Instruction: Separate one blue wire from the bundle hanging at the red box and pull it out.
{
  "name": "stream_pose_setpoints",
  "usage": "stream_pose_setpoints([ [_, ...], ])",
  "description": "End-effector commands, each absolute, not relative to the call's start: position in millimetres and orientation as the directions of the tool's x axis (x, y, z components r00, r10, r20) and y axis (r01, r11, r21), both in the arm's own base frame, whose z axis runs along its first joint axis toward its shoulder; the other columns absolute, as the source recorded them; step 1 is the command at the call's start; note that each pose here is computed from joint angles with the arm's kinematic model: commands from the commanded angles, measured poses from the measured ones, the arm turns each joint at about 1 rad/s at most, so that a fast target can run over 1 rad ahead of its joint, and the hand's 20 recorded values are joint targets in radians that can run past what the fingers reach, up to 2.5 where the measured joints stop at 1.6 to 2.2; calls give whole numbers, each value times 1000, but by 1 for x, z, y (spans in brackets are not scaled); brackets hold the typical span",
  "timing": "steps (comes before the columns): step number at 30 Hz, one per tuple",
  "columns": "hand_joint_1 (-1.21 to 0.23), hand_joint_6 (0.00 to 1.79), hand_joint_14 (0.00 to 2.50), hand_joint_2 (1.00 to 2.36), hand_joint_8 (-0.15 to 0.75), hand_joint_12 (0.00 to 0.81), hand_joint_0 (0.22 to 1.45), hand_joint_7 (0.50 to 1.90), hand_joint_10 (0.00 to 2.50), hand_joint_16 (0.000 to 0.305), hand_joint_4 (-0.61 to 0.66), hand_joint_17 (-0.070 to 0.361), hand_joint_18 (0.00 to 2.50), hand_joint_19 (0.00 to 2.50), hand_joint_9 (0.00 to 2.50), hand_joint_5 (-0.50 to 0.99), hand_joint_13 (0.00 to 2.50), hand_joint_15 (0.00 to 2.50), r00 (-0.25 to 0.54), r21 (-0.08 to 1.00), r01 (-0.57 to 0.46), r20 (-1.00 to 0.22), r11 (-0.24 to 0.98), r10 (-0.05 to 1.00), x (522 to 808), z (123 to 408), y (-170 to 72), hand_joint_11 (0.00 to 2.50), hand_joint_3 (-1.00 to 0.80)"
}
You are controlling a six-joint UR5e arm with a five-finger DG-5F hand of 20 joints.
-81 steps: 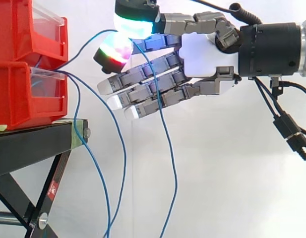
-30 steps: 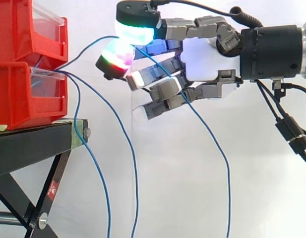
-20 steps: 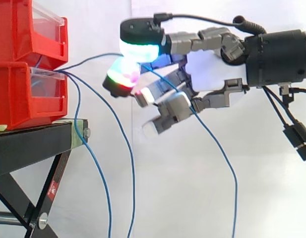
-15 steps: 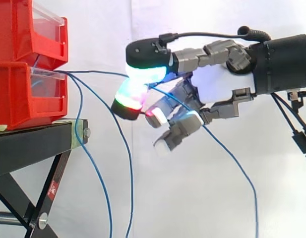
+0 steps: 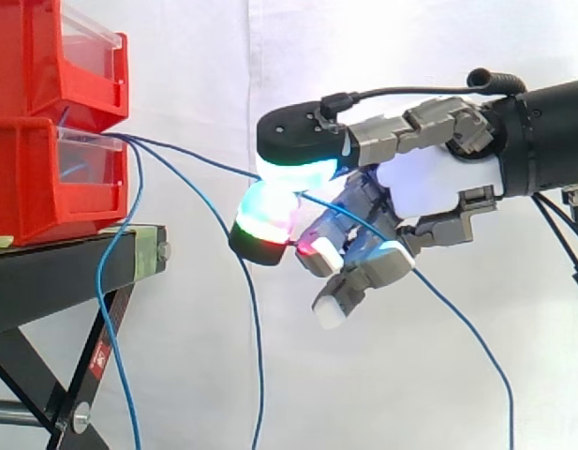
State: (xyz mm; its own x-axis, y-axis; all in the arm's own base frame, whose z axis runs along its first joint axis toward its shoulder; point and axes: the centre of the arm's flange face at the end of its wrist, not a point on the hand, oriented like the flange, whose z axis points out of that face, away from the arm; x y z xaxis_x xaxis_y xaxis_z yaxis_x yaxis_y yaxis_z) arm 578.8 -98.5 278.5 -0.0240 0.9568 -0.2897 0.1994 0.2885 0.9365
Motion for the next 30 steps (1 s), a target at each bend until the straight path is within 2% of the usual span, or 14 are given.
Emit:
stream_pose_setpoints([
  [1,-809,831,14,1020,347,451,590,1026,18,55,-181,123,749,430,1045,-98,1390,1253,-25,934,207,-291,290,956,568,279,-99,1050,-61],
  [6,-810,831,15,1019,348,450,590,1025,18,55,-181,124,749,429,1042,-98,1387,1248,26,941,202,-282,271,959,540,274,-100,1048,-58],
  [20,-808,831,16,1019,341,449,591,1026,19,55,-182,123,742,432,1045,-98,1370,1235,18,950,223,-228,218,973,526,255,-95,1043,-60],
  [23,-809,831,16,1020,349,454,590,1035,19,55,-180,124,740,432,1045,-99,1366,1233,23,953,206,-232,223,972,528,256,-95,1048,-60],
  [27,-810,832,16,1019,345,450,591,1026,18,55,-188,123,741,432,1048,-98,1365,1231,51,967,126,-231,223,972,538,263,-94,1027,-60],
  [28,-810,832,15,1019,347,450,591,1024,21,55,-183,124,741,435,1047,-98,1366,1226,70,971,78,-232,226,970,543,268,-94,1037,-60],
  [30,-810,831,15,1019,349,454,591,1029,18,55,-188,124,742,431,1049,-98,1365,1238,74,971,59,-234,230,969,545,270,-94,1030,-60],
])
